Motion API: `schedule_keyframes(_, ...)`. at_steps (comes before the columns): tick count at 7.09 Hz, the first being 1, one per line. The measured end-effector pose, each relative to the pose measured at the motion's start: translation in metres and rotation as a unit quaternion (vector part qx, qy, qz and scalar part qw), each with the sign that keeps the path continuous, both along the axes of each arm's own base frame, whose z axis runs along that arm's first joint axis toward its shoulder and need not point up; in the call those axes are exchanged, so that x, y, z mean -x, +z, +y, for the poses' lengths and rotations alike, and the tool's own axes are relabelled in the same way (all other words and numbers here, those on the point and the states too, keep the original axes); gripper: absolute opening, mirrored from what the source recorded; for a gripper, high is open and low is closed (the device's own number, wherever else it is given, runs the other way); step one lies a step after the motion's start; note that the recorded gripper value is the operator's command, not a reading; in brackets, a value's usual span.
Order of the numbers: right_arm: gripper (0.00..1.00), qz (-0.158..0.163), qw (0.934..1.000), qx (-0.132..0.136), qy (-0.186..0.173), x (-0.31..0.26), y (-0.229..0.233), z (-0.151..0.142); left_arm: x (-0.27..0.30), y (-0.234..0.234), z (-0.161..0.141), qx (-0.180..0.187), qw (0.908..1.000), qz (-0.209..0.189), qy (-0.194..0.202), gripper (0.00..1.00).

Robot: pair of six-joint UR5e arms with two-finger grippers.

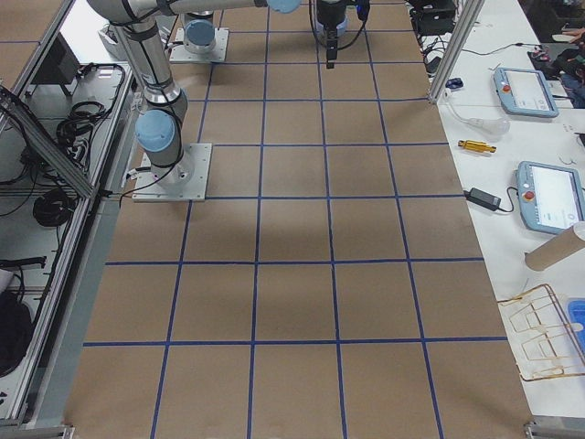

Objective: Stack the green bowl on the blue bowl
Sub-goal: 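Carry the green bowl over the blue bowl and lower it inside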

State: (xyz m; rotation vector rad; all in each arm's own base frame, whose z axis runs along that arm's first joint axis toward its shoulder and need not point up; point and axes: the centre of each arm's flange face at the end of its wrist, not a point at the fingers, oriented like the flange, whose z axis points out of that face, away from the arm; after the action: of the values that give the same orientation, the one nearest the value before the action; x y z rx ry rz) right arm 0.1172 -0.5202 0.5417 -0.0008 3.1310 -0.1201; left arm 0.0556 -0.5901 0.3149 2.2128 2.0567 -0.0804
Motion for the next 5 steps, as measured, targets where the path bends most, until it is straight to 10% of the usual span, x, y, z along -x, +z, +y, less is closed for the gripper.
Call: schedule_keyframes(5, 1.0, 0.0, 1.0, 0.0, 0.001, 0.0, 0.0, 0.0, -0.007, -0.053, 0.033, 0.025, 0.9996, -0.015, 0.006, 0.0)
